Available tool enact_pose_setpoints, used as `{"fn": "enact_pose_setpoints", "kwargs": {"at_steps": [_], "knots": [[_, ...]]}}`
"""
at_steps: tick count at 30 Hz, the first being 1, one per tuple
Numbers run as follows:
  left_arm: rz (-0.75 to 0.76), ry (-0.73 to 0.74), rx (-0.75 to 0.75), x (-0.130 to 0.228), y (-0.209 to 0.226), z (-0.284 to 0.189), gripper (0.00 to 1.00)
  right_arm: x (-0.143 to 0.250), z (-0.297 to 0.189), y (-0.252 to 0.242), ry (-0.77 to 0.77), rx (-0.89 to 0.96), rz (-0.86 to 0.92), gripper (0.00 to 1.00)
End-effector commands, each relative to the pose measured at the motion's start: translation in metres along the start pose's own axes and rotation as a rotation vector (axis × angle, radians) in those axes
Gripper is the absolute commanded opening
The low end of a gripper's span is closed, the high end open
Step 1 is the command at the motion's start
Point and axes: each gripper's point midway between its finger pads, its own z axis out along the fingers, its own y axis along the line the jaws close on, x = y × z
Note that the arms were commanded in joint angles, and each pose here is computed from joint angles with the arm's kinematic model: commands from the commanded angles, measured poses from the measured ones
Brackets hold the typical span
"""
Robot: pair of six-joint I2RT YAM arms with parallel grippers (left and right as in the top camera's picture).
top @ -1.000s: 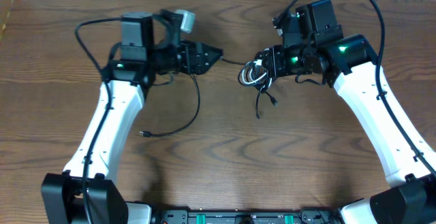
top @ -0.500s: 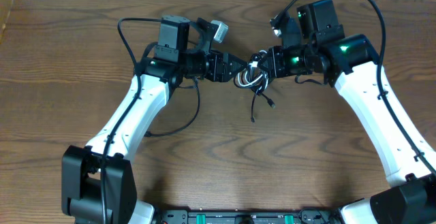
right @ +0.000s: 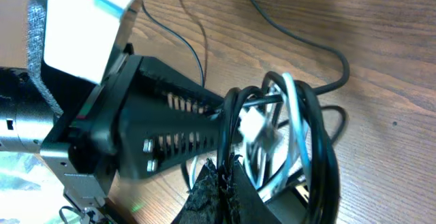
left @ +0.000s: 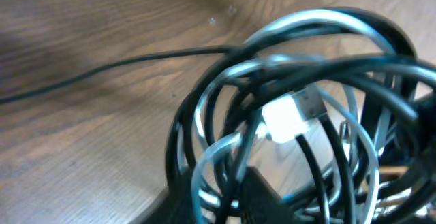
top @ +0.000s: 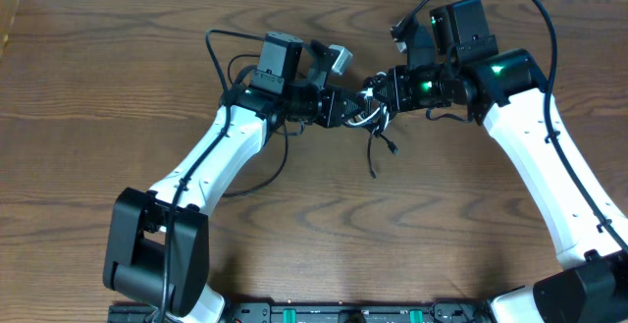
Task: Untangle cables
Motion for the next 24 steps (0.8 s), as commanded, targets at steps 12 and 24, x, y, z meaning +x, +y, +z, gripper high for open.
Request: {"fn": "enact_pose_setpoints", "kwargs": {"at_steps": [12,24], "knots": [[0.011,-0.244,-0.237,-0.055,0.039,-0.090,0.08,0.003,-0.037,-0.081,-0.026,0.268,0.171,0.01],[0.221,-0.647,-0.314,-0.108,-0.069,-0.213,0.08,0.022,-0.016,-0.118,0.057,0.340,0.246,0.01]]}}
